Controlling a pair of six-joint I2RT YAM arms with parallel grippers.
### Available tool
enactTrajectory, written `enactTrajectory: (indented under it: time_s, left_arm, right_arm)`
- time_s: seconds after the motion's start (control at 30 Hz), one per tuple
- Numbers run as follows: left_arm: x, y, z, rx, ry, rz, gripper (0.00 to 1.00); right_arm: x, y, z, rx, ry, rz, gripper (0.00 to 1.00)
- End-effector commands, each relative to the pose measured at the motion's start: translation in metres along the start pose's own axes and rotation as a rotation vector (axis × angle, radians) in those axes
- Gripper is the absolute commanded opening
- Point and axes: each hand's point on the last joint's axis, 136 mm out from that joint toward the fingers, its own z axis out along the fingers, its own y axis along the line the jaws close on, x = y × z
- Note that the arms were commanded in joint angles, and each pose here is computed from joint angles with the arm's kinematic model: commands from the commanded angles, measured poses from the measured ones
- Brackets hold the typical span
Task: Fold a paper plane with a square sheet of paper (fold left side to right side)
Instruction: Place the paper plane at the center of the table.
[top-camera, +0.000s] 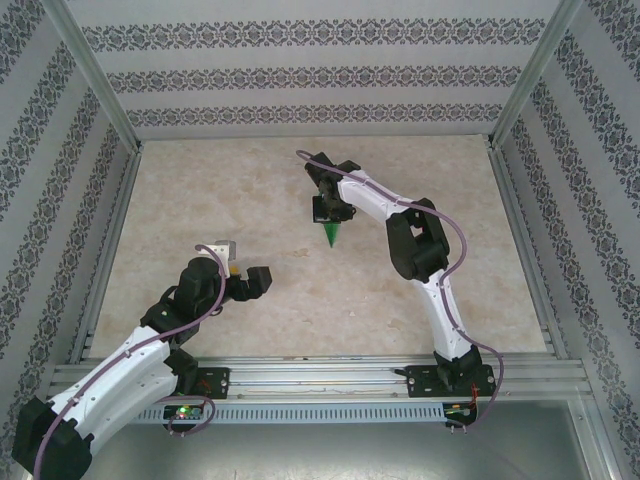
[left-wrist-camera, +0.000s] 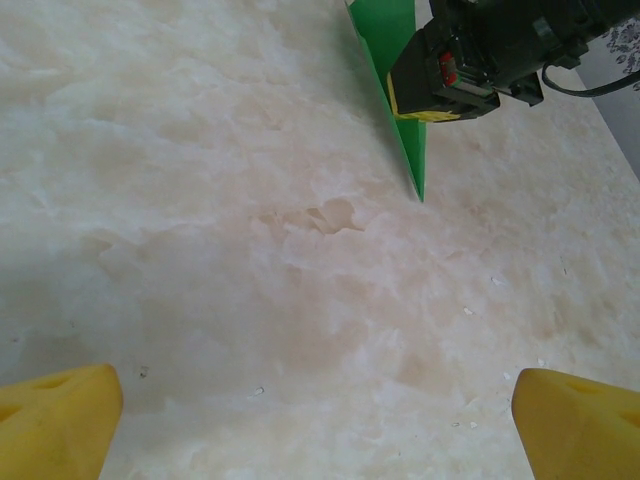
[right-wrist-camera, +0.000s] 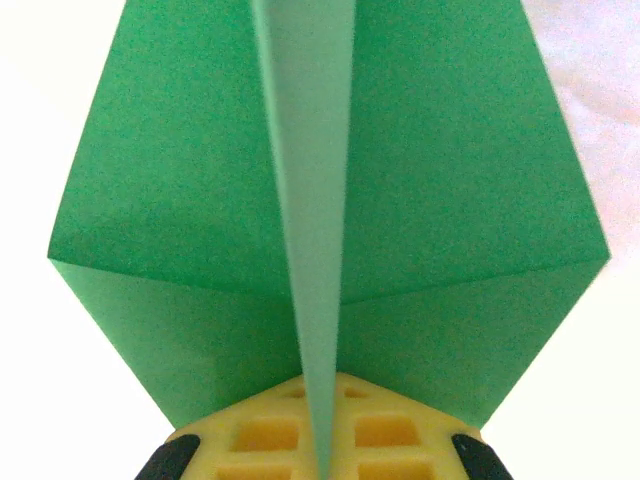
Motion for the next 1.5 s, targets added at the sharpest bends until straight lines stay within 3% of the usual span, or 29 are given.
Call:
enactTrajectory:
  time_s: [0.0,0.47,0.9,1.17,1.47]
  left_arm:
    - [-0.019,-0.006,-0.004,0.016,-0.05,0.004,1.0]
    - [-0.017,-0.005,-0.005,0.01,-0.039,-0.004,1.0]
    - [-0.02,-0.003,-0.007,-0.015,-0.041,0.013,1.0]
    - [-0.023,-0.003,-0.008,-0.024,-0.042,0.017,1.0]
    - [-0.022,-0.003,-0.007,-0.025,-0.034,0.004,1.0]
  right_arm:
    - [0.0,-0.004,0.005,0.004,0.029,0.004,0.06]
    - [0.01,-0.005,0.02,-0.002,0.068,0.007,0.11]
    - [0.018,-0.008,0.019,-0.02,0.074,0.008,0.33]
    - [0.015,-0.009,0.005,-0.015,0.045,-0.004,0.41]
    - [0.012,-0.01,-0.011,-0.014,0.012,0.001,0.41]
